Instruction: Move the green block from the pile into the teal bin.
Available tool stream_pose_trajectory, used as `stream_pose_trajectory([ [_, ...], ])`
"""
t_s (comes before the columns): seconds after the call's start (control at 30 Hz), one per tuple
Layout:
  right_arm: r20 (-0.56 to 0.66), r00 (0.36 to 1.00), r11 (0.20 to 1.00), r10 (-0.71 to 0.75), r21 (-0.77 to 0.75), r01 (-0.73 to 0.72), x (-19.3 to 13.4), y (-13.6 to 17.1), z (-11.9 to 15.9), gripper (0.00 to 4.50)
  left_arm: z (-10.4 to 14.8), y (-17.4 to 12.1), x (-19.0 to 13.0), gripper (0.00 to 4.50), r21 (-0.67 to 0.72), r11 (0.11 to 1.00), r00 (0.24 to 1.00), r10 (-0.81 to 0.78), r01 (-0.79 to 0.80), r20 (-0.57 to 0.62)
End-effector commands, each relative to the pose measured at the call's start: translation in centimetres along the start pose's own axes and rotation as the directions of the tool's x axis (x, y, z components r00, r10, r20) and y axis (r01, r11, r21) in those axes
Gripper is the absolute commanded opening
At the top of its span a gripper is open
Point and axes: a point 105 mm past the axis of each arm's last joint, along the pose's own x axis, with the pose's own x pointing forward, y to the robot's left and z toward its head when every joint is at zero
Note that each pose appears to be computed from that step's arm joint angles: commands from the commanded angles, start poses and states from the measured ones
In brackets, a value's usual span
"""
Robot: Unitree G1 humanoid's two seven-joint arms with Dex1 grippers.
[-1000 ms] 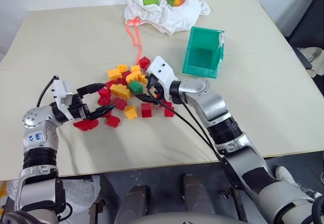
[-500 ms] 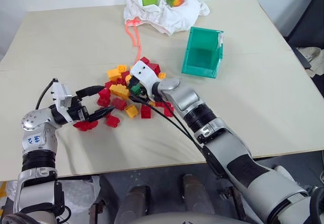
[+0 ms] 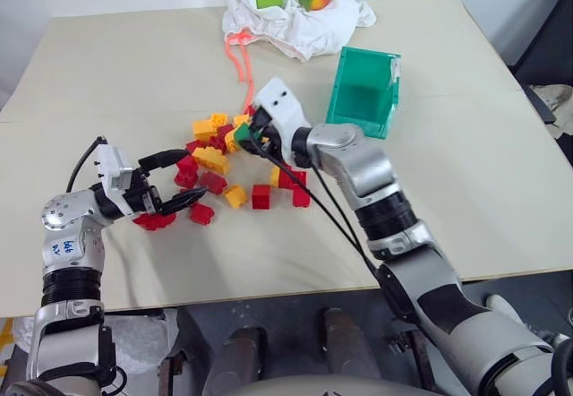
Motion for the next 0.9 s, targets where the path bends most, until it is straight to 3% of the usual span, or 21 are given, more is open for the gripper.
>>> stream_pose_trajectory([
  [0.03,0.068,0.998,0.998,-0.009,-0.063,0.014,-3.0,-0.4,1.9,1.49,0.6,-0.8,1.5,4.5,0.017,0.999,0.999,-0.044,0.044,0.003],
  [0.27,-0.031,0.957,0.942,-0.289,-0.188,0.279,-9.4,-6.2,-0.1,1.49,1.1,-2.0,6.1,4.5,0.002,0.997,0.997,-0.074,0.074,0.0],
  [0.4,-0.062,0.882,0.863,-0.467,-0.251,0.439,-13.3,-10.4,-0.1,1.49,1.4,-2.2,9.2,4.5,0.033,0.999,0.999,-0.03,0.031,-0.035],
  [0.53,-0.056,0.83,0.808,-0.555,-0.272,0.522,-15.0,-13.9,-0.1,1.49,2.5,-2.2,12.7,4.5,0.041,0.999,1.0,0.015,-0.015,0.0],
  [0.73,-0.031,0.808,0.789,-0.589,-0.237,0.567,-14.1,-17.3,-0.7,1.49,3.4,-1.0,16.1,4.5,0.045,0.995,0.995,0.093,-0.094,0.026],
  [0.9,0.001,0.817,0.802,-0.576,-0.194,0.565,-13.3,-18.4,0.0,3.19,3.2,-0.6,16.6,4.5,0.082,0.992,0.995,0.102,-0.101,-0.003],
])
